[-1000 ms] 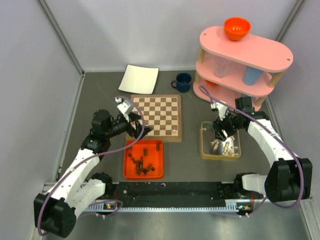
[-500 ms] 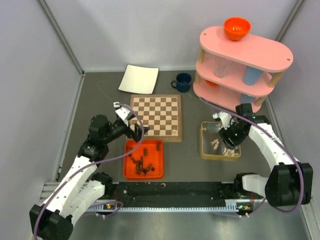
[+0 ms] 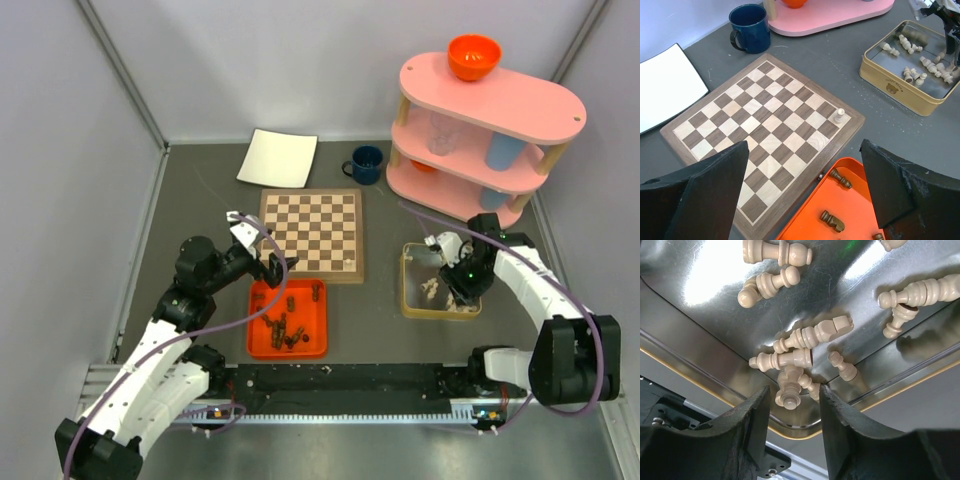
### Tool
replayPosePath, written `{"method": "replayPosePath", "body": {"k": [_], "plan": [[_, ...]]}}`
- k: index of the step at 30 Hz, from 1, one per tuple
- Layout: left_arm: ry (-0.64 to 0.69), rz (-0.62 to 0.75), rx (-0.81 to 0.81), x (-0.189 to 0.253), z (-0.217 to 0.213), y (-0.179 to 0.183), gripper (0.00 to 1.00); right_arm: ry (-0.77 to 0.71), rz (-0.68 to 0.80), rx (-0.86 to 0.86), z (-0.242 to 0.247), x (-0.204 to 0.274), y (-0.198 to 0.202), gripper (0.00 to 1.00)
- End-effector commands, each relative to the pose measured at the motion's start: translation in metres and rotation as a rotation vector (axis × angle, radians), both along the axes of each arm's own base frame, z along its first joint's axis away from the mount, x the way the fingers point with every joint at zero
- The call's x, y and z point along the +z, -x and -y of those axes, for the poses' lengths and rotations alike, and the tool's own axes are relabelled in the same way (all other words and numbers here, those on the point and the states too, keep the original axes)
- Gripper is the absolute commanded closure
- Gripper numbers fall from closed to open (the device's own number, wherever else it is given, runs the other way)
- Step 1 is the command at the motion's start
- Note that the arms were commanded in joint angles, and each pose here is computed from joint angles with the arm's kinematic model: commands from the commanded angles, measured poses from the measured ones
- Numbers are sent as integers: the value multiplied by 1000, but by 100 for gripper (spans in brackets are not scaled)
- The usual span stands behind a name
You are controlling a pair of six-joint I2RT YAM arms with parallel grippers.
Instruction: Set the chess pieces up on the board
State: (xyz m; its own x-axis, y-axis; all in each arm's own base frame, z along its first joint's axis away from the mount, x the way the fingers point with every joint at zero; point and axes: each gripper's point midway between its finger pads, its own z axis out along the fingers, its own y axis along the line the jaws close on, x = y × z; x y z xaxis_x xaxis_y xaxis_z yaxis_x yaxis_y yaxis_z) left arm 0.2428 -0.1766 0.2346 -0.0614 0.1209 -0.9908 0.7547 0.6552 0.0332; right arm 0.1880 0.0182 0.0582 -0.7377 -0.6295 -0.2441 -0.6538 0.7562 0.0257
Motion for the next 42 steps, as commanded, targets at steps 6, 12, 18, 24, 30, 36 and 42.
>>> {"method": "replayPosePath", "body": {"k": [6, 12, 18, 24, 30, 36, 42], "plan": [[-3, 46, 1, 7, 1, -1, 1, 12, -16, -17, 4, -5, 2, 65], [-4, 46, 4, 7, 0, -2, 1, 16, -14, -16, 4, -3, 3, 80], [-5, 49, 5, 7, 0, -2, 1, 10, 77, -13, 4, 21, -8, 91], [-17, 36, 12, 4, -2, 0, 1, -12, 150, 12, 0, 48, -20, 93], [-19, 59, 29, 9, -5, -1, 1, -126, 212, 72, -22, 74, -37, 93], [-9, 76, 61, 22, -11, -1, 1, -305, 281, 227, -83, 119, -62, 93], [-64, 94, 153, 19, -33, 5, 1, -432, 273, 495, -190, 149, -78, 93]]}}
